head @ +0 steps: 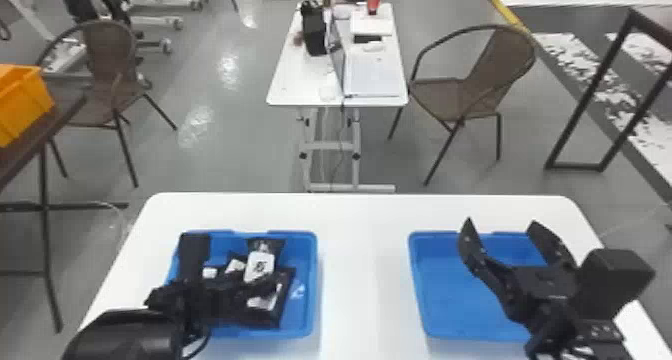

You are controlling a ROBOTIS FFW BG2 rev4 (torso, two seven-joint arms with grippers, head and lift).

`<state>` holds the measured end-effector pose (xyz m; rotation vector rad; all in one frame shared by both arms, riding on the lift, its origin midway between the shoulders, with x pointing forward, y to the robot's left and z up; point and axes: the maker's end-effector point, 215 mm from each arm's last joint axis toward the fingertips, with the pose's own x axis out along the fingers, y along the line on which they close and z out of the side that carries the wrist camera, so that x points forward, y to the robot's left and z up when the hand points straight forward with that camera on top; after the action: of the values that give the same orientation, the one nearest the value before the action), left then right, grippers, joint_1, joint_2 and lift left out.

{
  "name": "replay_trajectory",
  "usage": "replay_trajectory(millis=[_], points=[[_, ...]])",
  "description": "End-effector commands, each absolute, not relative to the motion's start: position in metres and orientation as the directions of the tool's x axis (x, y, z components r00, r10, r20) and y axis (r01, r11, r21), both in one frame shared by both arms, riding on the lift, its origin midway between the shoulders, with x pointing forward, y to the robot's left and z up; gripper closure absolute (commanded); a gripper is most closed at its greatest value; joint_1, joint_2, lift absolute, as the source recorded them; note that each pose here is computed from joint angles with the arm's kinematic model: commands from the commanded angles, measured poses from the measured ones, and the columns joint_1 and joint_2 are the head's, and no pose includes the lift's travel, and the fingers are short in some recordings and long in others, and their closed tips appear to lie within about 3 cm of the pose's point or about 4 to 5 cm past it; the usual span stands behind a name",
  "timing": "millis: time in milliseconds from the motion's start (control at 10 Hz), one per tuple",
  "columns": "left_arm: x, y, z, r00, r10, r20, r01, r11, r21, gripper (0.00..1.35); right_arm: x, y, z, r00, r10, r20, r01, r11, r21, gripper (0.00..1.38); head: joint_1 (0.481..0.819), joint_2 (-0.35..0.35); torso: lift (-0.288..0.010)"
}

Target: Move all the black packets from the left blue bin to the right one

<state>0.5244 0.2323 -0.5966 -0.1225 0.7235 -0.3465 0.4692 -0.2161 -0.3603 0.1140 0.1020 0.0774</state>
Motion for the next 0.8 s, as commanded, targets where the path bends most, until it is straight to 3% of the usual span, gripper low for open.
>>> replay_trajectory(millis=[0, 100, 500, 700], points=[[0.527, 0.232, -0.593, 0.702, -0.36, -0.615, 0.274, 0.933, -0.233, 1.06, 0.469, -0.216, -0.36, 0.992, 0.084, -0.097, -0.072, 0.99, 0.119, 0.1, 0.695, 0.018, 0.0], [0.528, 0.229, -0.587, 0.707, -0.385, -0.593, 0.301, 0.923, -0.241, 1.19, 0.469, -0.216, -0.361, 0.992, 0.084, -0.099, -0.072, 0.99, 0.119, 0.1, 0.695, 0.018, 0.0], [0.514, 0.219, -0.518, 0.761, -0.503, -0.41, 0.432, 0.864, -0.258, 1.19, 0.468, -0.213, -0.362, 0.991, 0.094, -0.101, -0.081, 0.989, 0.126, 0.1, 0.695, 0.007, 0.0], [0.508, 0.189, -0.465, 0.722, -0.643, -0.254, 0.599, 0.765, -0.237, 1.19, 0.469, -0.207, -0.362, 0.988, 0.12, -0.097, -0.105, 0.983, 0.148, 0.1, 0.695, -0.004, 0.0]])
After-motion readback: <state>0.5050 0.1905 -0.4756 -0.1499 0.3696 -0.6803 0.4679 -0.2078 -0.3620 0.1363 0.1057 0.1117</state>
